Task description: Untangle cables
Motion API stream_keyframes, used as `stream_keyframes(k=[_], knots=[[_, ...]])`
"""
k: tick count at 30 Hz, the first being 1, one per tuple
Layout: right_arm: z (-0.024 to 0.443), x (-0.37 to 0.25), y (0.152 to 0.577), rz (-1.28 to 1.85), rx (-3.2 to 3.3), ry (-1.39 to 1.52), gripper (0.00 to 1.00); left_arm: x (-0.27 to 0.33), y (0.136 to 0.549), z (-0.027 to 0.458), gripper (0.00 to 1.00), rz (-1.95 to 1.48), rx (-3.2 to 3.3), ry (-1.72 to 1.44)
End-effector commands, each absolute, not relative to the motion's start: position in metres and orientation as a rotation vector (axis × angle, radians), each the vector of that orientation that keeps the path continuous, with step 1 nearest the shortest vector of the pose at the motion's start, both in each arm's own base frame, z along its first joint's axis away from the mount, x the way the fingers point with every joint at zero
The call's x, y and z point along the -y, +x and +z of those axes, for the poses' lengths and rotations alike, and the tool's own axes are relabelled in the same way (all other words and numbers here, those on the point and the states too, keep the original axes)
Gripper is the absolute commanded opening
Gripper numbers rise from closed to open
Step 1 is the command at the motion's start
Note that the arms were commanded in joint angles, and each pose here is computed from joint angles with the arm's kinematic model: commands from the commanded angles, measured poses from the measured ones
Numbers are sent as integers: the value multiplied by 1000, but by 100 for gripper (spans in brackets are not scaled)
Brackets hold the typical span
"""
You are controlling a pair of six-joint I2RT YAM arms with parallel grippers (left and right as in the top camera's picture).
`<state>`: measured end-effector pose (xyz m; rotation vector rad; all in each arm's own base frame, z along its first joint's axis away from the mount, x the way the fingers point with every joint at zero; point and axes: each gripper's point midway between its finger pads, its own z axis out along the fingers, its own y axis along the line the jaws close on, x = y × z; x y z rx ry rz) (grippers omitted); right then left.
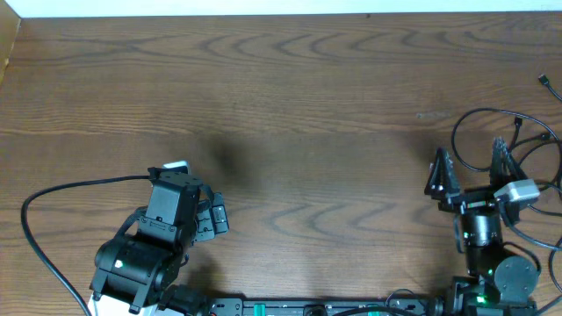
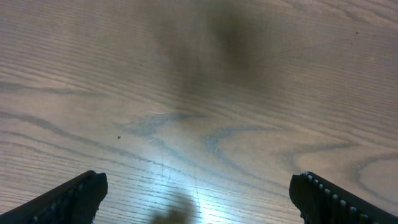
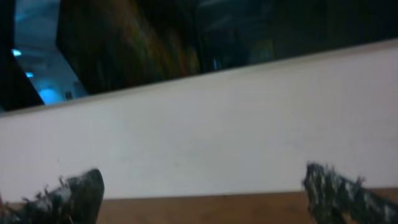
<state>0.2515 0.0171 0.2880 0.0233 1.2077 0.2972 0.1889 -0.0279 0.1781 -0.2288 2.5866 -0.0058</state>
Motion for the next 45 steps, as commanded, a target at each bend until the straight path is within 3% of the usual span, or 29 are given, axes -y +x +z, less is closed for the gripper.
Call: stream_keyframes(k=[1,10,23,45], knots=[[272,-12,247,284,-1186,51,98,27,191,184,98,0,-2571,-225],[256,-7,252,266,-1251,89,99,27,191,184,98,0,-2571,-225],[169,14,249,160,-1581,248,99,27,191,184,98,0,-2571,-225],[156,14,246,-74,-1649,9,99,27,191,184,98,0,-2571,-225]])
